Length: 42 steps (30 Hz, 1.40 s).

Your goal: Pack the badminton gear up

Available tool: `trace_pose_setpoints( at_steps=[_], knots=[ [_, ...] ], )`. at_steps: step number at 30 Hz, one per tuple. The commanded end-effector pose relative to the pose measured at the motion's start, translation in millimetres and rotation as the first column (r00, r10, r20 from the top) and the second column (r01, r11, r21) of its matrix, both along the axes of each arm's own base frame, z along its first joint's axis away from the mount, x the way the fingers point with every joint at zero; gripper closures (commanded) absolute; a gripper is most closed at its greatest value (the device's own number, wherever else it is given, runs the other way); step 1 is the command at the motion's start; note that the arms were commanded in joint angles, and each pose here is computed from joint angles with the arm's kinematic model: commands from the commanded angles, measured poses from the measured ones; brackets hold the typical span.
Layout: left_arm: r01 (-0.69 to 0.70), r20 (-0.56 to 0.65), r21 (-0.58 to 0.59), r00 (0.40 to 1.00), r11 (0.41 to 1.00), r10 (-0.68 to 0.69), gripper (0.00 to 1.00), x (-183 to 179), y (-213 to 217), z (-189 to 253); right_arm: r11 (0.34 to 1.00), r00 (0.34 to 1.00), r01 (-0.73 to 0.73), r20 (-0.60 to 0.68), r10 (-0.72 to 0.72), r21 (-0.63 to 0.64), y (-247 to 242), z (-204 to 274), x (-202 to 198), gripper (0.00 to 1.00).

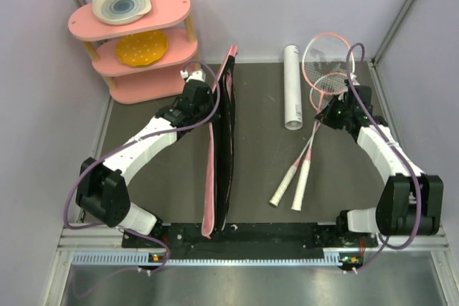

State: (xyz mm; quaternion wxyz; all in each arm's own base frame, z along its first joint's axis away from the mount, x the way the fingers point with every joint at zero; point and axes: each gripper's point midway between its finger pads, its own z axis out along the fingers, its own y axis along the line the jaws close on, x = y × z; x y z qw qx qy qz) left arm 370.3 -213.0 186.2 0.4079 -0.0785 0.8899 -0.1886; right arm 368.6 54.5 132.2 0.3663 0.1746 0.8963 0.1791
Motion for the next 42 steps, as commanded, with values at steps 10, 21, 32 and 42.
trace_pose_setpoints(
  at_steps=[10,21,32,42],
  knots=[
    [-0.014,0.094,-0.082,0.995,0.997,0.022,1.00,9,1,31,0.922,0.971,-0.237,0.084,0.222,0.306,68,6,-33,1.00],
    [-0.001,0.087,-0.093,0.996,0.996,0.009,1.00,8,-2,29,0.964,0.969,-0.242,-0.014,0.245,0.105,58,-33,-22,1.00],
    [-0.002,0.077,-0.088,0.997,0.996,0.009,1.00,9,-3,25,0.972,0.972,-0.219,-0.063,0.225,0.087,65,-59,-11,0.90],
    [0.005,0.069,-0.095,0.998,0.995,0.001,1.00,8,-5,23,0.981,0.977,-0.193,-0.082,0.195,0.037,68,-71,-4,0.73]
  ],
)
